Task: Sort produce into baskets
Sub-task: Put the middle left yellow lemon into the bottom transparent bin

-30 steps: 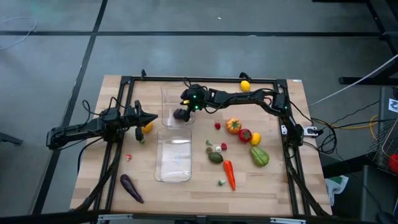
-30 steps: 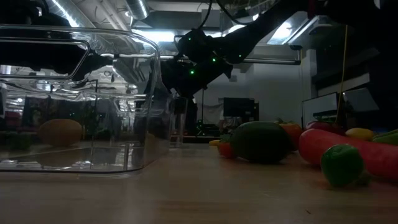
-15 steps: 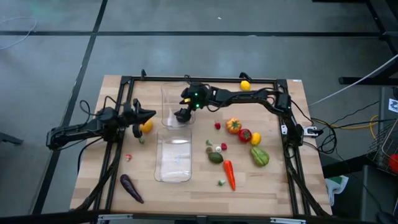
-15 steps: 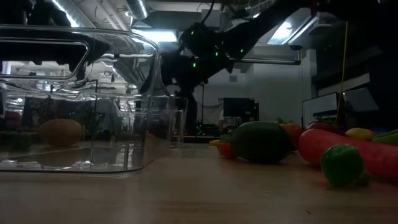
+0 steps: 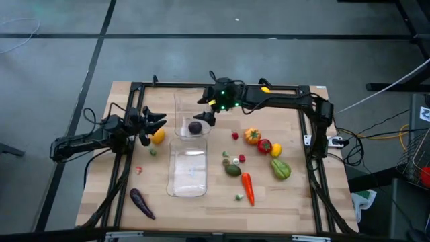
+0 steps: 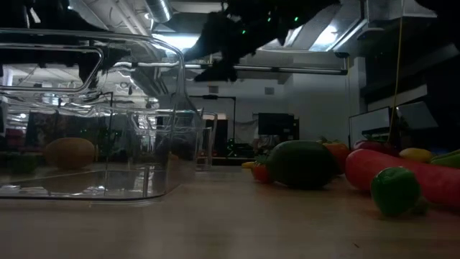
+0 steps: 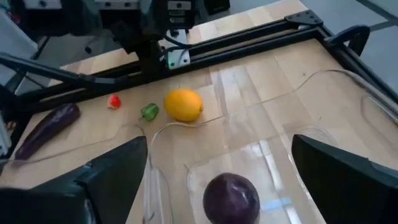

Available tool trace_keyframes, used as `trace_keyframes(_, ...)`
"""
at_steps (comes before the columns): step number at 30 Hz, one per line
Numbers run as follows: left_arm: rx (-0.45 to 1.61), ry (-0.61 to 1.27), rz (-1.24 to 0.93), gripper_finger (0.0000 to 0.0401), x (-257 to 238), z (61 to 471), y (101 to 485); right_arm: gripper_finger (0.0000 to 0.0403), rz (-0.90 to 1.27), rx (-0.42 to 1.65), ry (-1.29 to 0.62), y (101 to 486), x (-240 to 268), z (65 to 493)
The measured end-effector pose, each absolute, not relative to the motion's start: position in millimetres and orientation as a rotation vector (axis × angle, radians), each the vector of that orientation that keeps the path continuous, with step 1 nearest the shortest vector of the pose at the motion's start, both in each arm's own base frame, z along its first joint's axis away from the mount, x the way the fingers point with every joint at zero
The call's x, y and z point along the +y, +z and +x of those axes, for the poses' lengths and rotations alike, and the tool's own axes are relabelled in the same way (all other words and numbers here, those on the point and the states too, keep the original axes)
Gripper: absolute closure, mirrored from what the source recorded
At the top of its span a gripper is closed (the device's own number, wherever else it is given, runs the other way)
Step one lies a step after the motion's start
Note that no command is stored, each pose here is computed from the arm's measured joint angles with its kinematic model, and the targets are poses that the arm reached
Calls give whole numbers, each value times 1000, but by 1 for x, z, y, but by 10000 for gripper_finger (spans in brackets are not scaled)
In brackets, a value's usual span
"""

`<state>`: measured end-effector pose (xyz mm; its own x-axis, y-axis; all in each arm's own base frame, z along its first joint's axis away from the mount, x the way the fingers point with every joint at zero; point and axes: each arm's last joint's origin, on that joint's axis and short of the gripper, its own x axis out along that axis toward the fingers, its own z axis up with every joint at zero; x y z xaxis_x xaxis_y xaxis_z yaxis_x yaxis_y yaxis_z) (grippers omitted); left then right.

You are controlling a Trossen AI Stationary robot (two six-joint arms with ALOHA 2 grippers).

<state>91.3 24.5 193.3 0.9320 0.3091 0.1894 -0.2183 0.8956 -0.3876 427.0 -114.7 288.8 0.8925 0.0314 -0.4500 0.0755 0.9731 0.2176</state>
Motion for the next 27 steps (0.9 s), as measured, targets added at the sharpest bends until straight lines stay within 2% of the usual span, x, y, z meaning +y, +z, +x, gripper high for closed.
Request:
trace_keyframes(6,-292,268,-367,200,23,84,219,8,196,493,-31,314,-109,407)
trace_keyframes(18,-169,301,-247,197,20,71,292,8,91,581,-194,362,-95,347)
trace_keyframes(27,116,339,-281,197,23,87,337,8,115,615,-355,343,-79,285)
